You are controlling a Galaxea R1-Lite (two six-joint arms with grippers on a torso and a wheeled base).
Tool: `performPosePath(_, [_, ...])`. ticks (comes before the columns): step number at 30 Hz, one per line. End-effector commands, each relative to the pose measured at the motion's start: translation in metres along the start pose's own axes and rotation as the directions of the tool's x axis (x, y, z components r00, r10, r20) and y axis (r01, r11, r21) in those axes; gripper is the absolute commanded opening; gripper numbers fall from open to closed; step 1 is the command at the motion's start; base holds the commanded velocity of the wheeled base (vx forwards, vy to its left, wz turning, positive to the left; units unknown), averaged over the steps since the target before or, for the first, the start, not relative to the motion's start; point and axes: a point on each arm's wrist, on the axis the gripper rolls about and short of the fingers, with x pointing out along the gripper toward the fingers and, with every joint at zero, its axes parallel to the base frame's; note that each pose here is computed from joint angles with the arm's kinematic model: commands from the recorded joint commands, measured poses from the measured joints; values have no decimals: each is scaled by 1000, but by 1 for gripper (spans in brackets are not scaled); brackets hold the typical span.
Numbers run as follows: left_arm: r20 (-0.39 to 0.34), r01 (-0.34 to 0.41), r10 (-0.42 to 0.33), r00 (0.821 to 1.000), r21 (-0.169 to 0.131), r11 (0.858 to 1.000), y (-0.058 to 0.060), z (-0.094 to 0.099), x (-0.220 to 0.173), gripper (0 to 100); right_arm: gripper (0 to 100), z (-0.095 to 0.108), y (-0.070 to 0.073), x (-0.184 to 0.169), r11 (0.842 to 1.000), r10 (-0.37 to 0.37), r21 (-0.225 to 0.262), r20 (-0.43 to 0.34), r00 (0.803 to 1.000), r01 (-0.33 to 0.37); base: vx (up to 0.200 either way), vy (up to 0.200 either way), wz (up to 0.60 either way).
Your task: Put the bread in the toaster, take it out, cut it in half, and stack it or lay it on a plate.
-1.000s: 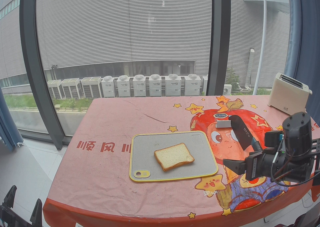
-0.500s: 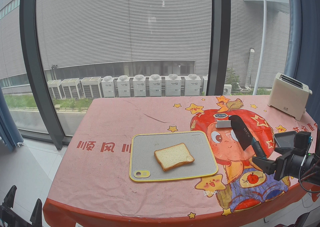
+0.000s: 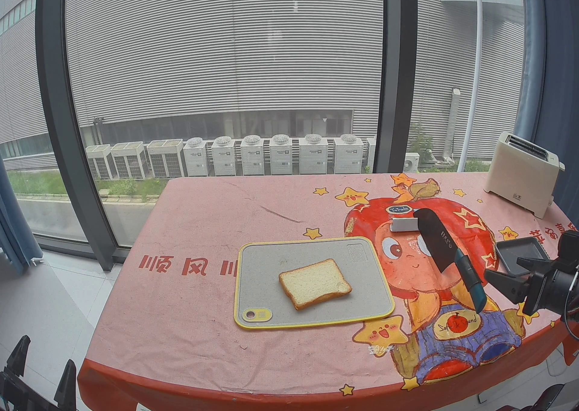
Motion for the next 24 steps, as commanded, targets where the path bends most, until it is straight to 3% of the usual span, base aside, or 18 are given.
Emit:
performPosePath(1, [-5,0,0,1000,0,1000,0,-5,0,100,100,3,-9,-3,999,-29,20,20,999,29,0,0,0])
performPosePath(6, [-5,0,0,1000,0,1000,0,-5,0,100,100,4,-13,0,1000,0,13,3,1000,0,0,0,0])
performPosePath(11, [-5,0,0,1000,0,1000,0,-5,0,100,100,9,-16,12,1000,-14,14,-22,1000,14,0,0,0])
performPosePath(24, [-5,0,0,1000,0,1000,0,-5,0,100,100,13,-24,63,1000,-14,1,-53,998,14,0,0,0])
